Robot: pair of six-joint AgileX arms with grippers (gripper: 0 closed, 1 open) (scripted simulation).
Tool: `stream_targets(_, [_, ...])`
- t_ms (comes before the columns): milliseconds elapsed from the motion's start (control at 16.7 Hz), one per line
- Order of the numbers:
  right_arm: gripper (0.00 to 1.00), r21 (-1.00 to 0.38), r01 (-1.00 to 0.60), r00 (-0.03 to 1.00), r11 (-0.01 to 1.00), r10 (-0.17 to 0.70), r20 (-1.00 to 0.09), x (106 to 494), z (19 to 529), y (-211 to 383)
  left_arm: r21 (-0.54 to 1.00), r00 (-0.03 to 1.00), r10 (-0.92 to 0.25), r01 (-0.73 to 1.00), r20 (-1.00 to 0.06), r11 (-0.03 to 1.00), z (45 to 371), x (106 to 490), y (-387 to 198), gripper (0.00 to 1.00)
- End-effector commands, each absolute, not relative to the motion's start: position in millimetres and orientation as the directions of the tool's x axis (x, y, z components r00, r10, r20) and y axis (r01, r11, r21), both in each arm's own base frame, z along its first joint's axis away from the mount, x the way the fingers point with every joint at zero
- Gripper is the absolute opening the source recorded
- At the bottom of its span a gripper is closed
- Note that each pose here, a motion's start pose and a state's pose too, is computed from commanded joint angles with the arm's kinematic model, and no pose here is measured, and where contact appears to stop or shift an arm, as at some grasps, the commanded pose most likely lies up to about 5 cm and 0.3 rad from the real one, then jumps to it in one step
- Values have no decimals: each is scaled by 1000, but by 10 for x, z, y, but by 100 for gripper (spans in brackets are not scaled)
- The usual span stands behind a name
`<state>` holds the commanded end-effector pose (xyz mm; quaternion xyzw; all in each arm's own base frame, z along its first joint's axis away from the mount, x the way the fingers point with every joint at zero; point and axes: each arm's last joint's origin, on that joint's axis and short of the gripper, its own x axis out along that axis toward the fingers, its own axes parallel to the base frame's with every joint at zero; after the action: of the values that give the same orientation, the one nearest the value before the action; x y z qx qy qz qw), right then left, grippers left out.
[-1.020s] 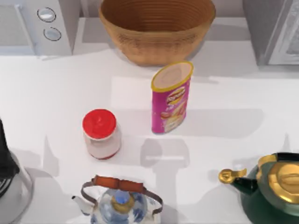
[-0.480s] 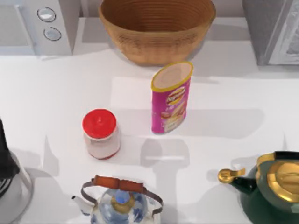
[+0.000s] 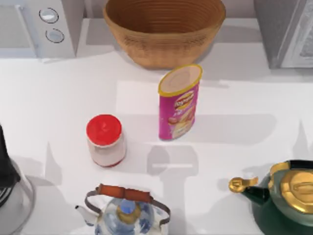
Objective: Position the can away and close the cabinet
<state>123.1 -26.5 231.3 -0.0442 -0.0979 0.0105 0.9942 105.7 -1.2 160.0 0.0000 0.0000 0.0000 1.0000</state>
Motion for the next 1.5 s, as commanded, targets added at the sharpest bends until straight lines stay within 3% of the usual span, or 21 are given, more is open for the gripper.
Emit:
stream_targets(240, [100, -230, -42, 937, 972, 119, 329, 1426, 2742, -507, 0, 1000, 0, 0, 0, 1000, 1600, 1057, -12, 100])
stream_targets(420, [100, -302, -29, 926, 953, 139, 351, 1522, 2843, -719, 0, 1000, 0, 0, 0, 1000, 1600, 1057, -12, 100])
stream_targets(720, [100, -178, -5, 990, 984, 30, 138, 1720, 2315, -1421, 0, 1000, 0, 0, 0, 1000, 1600, 1057, -12, 100])
stream_targets(960, [100, -54, 35, 999, 998, -34, 29, 1625, 1841, -1879, 0, 1000, 0, 0, 0, 1000, 1600, 1057, -12, 100])
stream_targets(1500, [100, -3, 0, 1000, 1000, 0, 1, 1546, 1620, -2014, 0, 1000, 0, 0, 0, 1000, 1600, 1057, -12, 100])
